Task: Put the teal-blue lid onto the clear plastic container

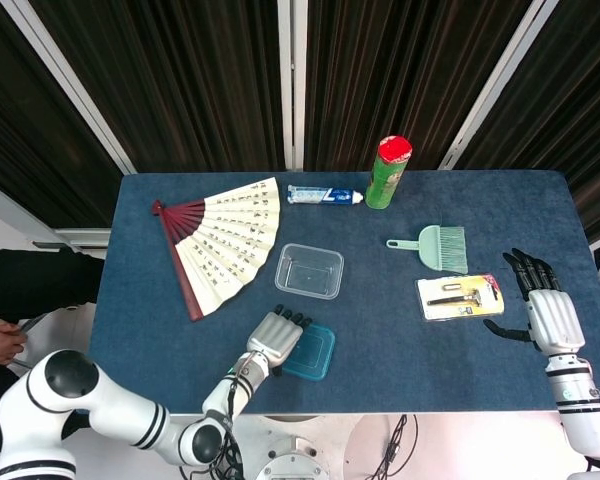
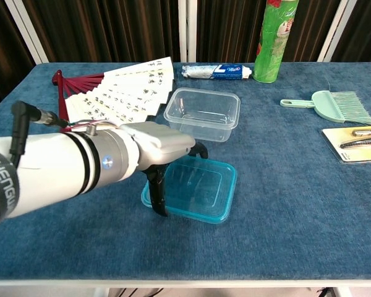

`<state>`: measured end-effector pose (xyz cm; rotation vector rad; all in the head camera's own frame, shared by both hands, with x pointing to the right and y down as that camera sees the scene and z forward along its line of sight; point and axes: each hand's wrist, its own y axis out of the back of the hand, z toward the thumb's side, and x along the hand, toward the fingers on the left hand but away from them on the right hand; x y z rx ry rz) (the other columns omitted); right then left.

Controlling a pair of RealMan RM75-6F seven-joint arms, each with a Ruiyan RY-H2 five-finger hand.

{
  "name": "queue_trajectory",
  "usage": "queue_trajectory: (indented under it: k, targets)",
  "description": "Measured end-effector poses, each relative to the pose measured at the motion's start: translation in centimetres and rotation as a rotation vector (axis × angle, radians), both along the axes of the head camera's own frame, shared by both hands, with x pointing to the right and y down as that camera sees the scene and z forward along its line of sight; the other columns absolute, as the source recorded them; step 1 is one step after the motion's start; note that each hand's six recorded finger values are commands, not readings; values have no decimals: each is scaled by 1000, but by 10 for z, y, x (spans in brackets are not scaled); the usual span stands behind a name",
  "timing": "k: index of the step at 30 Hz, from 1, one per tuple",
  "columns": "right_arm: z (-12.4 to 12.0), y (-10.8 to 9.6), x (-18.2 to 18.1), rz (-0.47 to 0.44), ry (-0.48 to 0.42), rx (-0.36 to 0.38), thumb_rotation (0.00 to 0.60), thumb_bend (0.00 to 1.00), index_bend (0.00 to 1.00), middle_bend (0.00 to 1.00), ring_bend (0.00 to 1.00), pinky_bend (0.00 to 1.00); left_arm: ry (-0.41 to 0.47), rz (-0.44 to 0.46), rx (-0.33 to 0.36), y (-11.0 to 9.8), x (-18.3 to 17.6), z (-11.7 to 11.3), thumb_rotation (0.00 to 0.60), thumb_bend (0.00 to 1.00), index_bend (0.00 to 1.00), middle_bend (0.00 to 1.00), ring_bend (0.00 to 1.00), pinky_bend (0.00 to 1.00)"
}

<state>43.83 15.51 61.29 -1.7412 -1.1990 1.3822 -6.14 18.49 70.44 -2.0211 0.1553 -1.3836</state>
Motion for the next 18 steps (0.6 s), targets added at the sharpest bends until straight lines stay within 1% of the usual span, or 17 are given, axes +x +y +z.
queue_trajectory:
  k: [5, 8, 13, 15, 18]
  targets:
    - [-3, -1, -1, -5, 2, 7, 600, 52, 0, 0, 0, 0, 4, -31, 27, -15, -15, -11, 600, 104, 338, 259, 141, 126]
    - [-5, -2, -3, -10, 4, 13, 600, 52, 0, 0, 0, 0, 1, -57, 57, -31, -30, -22, 600, 103, 335, 254, 141, 124]
    - [-7, -3, -3, -11, 6, 18, 600, 52, 0, 0, 0, 0, -6, -106, 107, -64, -55, -43, 600, 103, 331, 247, 141, 119]
    - [-8, -3, -4, -12, 9, 19, 600, 52, 0, 0, 0, 0, 0, -113, 108, -75, -57, -48, 600, 103, 327, 244, 141, 111]
    - [-9, -2, -5, -12, 13, 21, 600, 52, 0, 0, 0, 0, 13, -108, 97, -87, -49, -48, 600, 104, 322, 234, 140, 89]
